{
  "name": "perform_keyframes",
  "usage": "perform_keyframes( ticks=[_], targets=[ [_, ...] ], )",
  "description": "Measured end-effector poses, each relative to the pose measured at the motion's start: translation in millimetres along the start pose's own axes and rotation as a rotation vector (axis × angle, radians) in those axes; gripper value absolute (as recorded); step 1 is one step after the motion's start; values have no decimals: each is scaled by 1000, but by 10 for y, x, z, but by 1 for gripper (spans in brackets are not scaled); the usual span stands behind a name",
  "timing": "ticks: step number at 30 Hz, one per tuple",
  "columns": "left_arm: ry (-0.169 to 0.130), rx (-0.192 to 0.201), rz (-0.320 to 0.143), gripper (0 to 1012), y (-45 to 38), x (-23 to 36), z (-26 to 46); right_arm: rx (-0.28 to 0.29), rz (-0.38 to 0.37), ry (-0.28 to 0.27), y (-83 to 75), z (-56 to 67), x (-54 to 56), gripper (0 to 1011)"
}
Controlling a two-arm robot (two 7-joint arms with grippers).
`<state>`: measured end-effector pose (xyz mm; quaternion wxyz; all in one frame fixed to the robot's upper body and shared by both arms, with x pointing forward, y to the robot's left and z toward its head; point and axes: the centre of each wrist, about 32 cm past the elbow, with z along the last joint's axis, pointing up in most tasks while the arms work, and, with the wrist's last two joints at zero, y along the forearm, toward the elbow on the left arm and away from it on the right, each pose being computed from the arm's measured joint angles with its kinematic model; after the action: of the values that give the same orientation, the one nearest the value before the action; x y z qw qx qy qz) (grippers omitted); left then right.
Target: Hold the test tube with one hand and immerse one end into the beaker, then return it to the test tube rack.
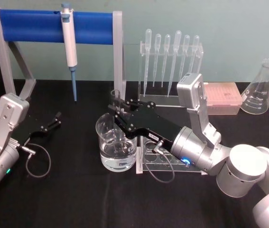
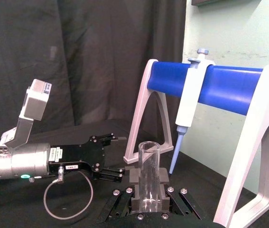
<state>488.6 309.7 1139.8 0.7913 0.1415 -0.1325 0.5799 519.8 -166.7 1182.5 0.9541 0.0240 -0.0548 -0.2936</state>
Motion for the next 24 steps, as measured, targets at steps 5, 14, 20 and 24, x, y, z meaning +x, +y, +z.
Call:
perform_keyframes(
  ticks=[5,14,20,24],
  targets=[
    [0,0,0,1000,0,0,0,0,0,0,0,0,0,228],
    [0,0,0,1000,0,0,0,0,0,0,0,0,0,228],
    [0,0,0,1000,0,0,0,0,0,0,0,0,0,228],
    [0,0,0,1000,0,0,0,0,0,0,0,0,0,228]
  ],
)
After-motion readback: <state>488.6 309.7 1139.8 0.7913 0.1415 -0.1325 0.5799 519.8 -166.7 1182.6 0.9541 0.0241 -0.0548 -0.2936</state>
